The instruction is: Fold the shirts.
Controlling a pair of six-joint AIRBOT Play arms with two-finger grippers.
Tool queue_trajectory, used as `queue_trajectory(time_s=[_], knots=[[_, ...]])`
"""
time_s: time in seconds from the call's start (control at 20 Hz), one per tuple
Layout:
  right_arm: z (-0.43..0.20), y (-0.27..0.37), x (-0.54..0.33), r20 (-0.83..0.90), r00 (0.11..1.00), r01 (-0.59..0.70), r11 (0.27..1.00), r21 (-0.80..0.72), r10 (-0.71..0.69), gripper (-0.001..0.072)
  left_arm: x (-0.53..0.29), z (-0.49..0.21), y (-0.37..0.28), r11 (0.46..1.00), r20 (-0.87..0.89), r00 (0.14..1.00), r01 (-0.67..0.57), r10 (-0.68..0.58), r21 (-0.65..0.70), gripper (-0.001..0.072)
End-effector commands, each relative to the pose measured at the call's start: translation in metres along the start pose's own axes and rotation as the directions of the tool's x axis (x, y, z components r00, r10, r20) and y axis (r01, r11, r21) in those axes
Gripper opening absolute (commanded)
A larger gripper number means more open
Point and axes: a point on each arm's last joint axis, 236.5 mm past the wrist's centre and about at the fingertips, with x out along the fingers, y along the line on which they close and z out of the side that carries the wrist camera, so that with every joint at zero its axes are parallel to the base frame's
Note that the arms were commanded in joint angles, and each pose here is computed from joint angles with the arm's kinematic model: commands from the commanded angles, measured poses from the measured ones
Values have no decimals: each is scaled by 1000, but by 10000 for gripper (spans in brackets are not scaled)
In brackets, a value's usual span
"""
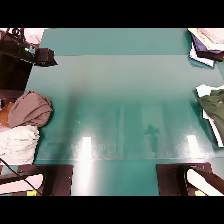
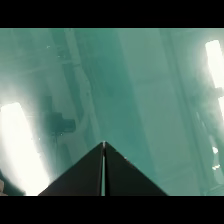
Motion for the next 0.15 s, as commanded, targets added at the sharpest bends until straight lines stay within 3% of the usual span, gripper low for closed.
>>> queue_trajectory(time_s=[0.0,0.1], knots=[[-11,38,6,-24,997,-76,994,-78,74,19,0,1,0,1000,4,1000,-1,1,0,21],[-12,40,6,-28,997,-78,994,-80,76,19,0,1,0,1000,5,1000,-1,1,0,21]])
